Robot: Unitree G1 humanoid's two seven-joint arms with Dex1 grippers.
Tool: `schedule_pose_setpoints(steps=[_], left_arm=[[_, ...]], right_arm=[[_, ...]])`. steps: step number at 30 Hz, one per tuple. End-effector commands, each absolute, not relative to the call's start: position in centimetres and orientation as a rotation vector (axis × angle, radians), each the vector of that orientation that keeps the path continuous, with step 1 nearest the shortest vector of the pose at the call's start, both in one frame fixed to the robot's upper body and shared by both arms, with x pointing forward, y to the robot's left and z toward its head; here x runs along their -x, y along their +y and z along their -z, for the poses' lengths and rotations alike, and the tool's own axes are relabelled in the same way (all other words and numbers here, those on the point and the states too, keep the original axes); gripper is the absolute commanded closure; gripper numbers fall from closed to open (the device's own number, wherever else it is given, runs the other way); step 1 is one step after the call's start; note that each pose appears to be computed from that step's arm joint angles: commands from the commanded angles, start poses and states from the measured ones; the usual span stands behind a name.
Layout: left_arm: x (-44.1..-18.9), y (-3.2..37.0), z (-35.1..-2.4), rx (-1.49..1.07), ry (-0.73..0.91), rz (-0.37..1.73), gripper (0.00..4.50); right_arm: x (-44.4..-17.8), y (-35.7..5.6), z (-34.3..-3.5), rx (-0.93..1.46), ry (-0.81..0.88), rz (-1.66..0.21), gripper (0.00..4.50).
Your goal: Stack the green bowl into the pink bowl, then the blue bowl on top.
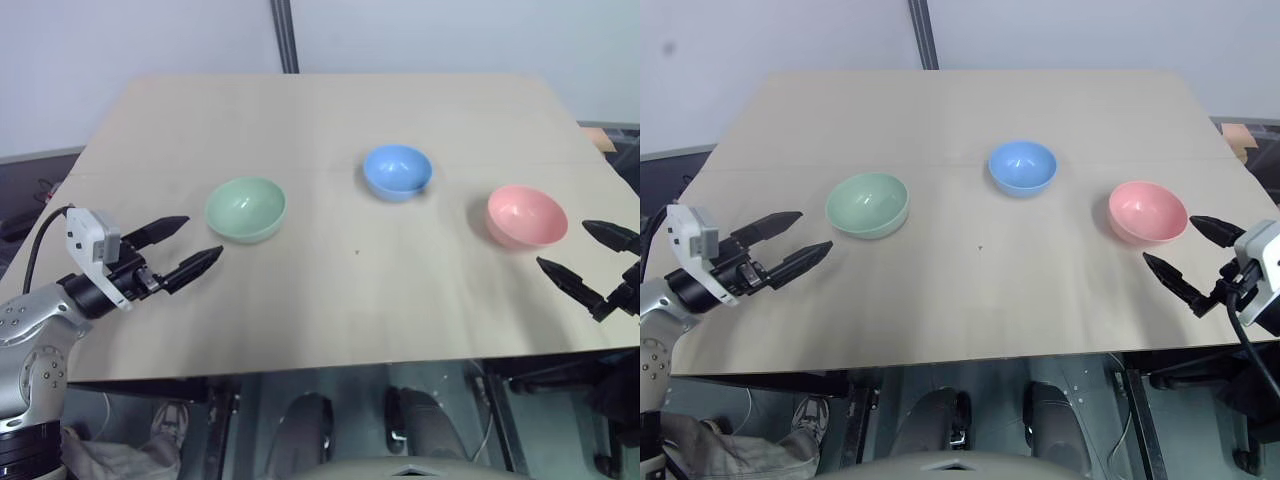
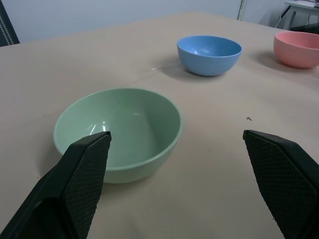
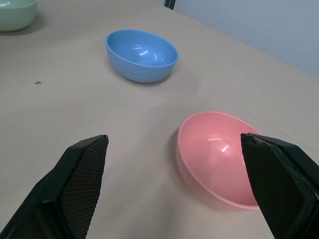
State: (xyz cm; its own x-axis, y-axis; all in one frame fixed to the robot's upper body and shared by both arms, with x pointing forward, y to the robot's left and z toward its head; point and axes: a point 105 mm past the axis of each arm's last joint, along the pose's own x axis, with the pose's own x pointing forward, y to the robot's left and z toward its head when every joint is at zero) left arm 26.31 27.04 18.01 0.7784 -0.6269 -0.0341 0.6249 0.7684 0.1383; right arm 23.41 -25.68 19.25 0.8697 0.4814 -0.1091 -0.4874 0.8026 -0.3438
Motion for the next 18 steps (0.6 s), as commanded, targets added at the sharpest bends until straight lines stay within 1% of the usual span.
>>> schedule_pose_setpoints(steps=[1,6,13,16,18], left_arm=[[-26.1,26.8,-19.2,-0.179,-0.065,0.683,0.00],[-26.2,25.6,-19.4,-0.145,-0.091,0.728,0.00],[-26.4,24.6,-19.8,-0.147,-0.117,0.767,0.00],[-26.4,23.8,-19.8,-0.141,-0.123,0.800,0.00],[-25.8,22.1,-19.7,-0.128,-0.134,0.896,0.00]], right_arm=[[-23.4,-25.5,-20.1,0.395,-0.005,-0.525,0.05],[-24.1,-25.2,-20.0,0.406,-0.003,-0.527,0.05],[-25.2,-25.0,-19.2,0.438,0.009,-0.485,0.05],[-26.0,-24.7,-18.6,0.434,0.029,-0.495,0.05],[-27.7,-25.6,-17.2,0.486,0.095,-0.433,0.05]])
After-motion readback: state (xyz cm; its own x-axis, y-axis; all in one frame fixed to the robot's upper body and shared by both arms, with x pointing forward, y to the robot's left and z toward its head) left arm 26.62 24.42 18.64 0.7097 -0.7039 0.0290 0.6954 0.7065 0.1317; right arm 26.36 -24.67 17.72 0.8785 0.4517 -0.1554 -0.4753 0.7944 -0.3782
